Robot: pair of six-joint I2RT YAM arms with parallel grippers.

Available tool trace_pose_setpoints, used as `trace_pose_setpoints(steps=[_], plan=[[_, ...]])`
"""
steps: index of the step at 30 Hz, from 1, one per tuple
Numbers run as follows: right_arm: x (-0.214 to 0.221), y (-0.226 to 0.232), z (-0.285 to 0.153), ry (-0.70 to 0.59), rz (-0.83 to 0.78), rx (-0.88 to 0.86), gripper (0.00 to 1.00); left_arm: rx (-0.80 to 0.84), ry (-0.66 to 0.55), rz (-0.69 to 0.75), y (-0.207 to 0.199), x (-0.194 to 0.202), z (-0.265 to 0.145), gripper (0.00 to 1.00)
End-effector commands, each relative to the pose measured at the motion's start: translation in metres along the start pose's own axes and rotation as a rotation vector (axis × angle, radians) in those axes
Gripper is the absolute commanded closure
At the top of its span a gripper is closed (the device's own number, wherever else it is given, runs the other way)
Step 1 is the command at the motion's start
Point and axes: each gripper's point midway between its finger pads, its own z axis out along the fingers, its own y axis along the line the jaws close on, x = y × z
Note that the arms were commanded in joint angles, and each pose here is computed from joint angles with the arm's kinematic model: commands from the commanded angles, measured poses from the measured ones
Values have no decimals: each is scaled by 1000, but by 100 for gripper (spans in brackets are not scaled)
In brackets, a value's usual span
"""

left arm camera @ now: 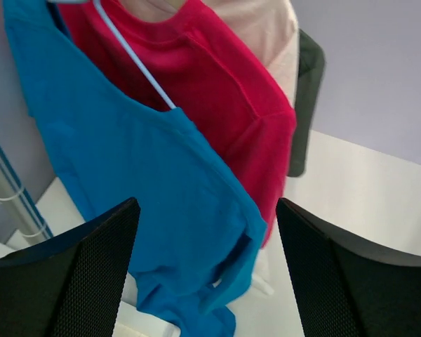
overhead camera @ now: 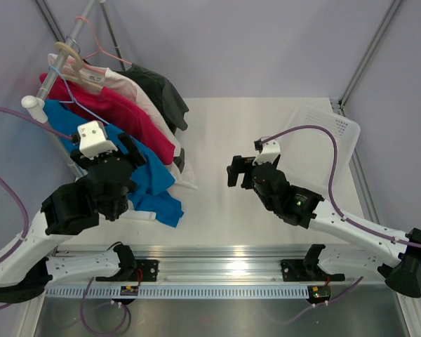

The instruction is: Remove the t-shirt from the hanger

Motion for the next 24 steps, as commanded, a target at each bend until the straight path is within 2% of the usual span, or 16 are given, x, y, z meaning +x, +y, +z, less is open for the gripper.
trace_pose_setpoints(steps=[1, 3, 12, 17, 24], plan=[[-16, 13, -5, -19, 4, -48, 1, -186, -93, -50, 22, -13, 10, 19], [-15, 13, -5, -17, 0, -50, 1, -255, -100, -14, 32, -13, 20, 16], [-15, 19, -8, -3, -4, -87, 0, -321, -108, 38, 6, 2, 60, 14], [-15, 18, -9, -6, -4, -89, 0, -373, -112, 92, 0, 4, 80, 16], [-18, 21, -13, -8, 2, -111, 0, -473, -133, 94, 18, 2, 95, 23]])
